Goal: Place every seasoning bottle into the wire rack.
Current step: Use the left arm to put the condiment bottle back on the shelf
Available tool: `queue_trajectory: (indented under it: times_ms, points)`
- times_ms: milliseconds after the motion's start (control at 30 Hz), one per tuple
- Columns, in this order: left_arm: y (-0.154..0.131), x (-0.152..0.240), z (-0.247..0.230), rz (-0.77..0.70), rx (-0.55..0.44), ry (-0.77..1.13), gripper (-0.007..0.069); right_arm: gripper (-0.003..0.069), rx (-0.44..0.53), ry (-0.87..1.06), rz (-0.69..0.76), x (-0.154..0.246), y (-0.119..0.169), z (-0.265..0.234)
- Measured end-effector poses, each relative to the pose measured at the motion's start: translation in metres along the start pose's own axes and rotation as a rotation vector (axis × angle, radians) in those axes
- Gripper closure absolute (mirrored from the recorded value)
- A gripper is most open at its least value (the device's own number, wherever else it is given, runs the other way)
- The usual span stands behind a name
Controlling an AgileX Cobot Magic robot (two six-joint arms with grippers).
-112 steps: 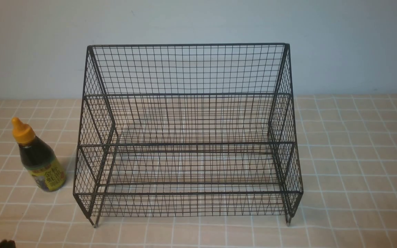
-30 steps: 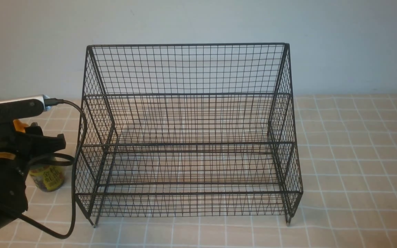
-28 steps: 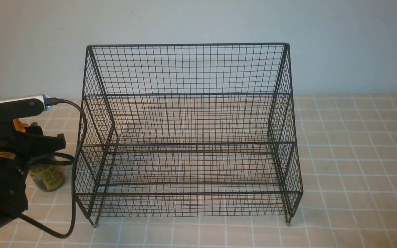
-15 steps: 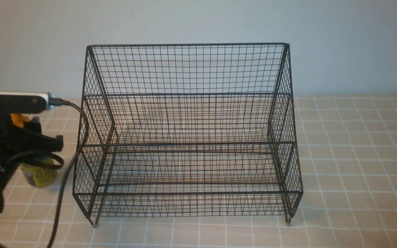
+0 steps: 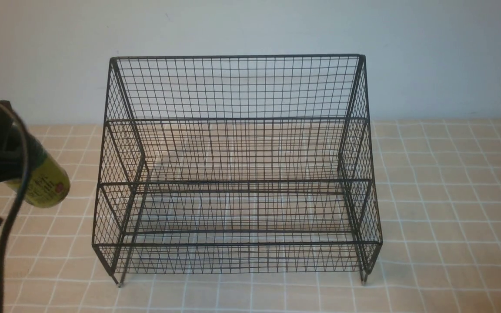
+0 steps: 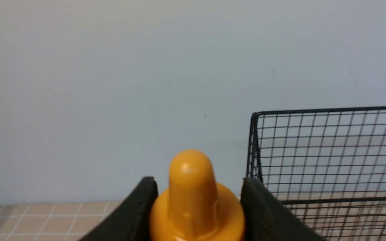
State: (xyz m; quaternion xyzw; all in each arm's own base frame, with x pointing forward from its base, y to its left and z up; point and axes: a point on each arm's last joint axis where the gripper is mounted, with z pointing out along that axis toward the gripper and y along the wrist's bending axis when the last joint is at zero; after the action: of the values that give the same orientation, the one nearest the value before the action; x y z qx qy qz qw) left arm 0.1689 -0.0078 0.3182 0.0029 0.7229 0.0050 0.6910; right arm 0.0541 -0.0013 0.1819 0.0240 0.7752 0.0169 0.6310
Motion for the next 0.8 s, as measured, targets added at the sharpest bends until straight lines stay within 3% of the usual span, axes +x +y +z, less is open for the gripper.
queue_trajectory:
  times_ms: [233,600,800]
  points:
    - [-0.009,-0.002,-0.018,-0.058,0.121,0.039,0.0342,0.0671,0.000,0.000,0.000,0.000,0.000,0.000]
    - [-0.049,0.006,-0.014,-0.053,0.335,0.083,0.0342,0.0671,0.000,0.000,0.000,0.000,0.000,0.000]
    - [-0.066,0.015,0.003,-0.024,0.345,0.080,0.0342,0.0671,0.000,0.000,0.000,0.000,0.000,0.000]
